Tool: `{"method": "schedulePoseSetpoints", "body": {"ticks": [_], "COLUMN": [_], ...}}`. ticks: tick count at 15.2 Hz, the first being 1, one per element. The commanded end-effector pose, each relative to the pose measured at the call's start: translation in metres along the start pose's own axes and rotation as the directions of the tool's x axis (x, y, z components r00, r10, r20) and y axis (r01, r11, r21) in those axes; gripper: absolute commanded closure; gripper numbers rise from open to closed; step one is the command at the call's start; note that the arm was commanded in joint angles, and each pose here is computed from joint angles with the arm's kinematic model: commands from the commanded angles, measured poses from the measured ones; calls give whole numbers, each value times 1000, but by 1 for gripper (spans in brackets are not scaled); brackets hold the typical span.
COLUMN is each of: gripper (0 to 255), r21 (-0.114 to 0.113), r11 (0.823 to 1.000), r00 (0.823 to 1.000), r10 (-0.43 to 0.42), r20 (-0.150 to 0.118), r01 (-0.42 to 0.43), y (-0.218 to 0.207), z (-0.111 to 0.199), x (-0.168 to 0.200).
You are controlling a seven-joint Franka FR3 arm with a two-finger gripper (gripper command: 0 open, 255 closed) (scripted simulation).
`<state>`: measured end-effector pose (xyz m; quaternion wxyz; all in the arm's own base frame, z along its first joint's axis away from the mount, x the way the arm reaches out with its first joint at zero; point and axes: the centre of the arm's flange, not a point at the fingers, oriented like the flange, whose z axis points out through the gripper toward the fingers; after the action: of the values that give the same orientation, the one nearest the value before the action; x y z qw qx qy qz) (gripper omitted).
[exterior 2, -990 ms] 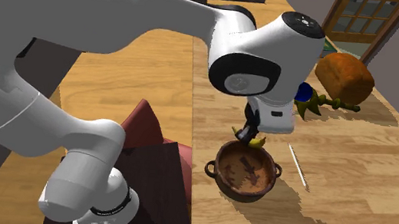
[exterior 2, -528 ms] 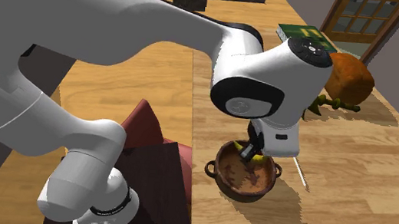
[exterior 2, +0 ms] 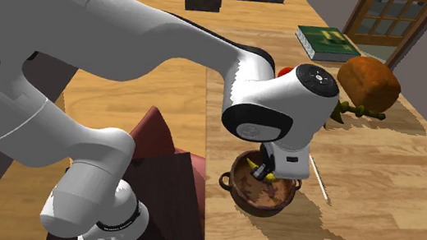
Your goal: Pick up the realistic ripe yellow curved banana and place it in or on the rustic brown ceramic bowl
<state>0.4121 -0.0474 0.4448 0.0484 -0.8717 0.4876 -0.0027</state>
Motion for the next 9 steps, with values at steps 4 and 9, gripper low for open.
{"method": "schedulePoseSetpoints", "body": {"ticks": [4,9], "gripper": [255,0], "r21": [0,0], "r11": [1000,1000], "r00": [1000,1000], "r10": [0,0], "r20": [0,0], "r01": [0,0], "y": [0,0], "z": [3,3], "x": [1,1]}}
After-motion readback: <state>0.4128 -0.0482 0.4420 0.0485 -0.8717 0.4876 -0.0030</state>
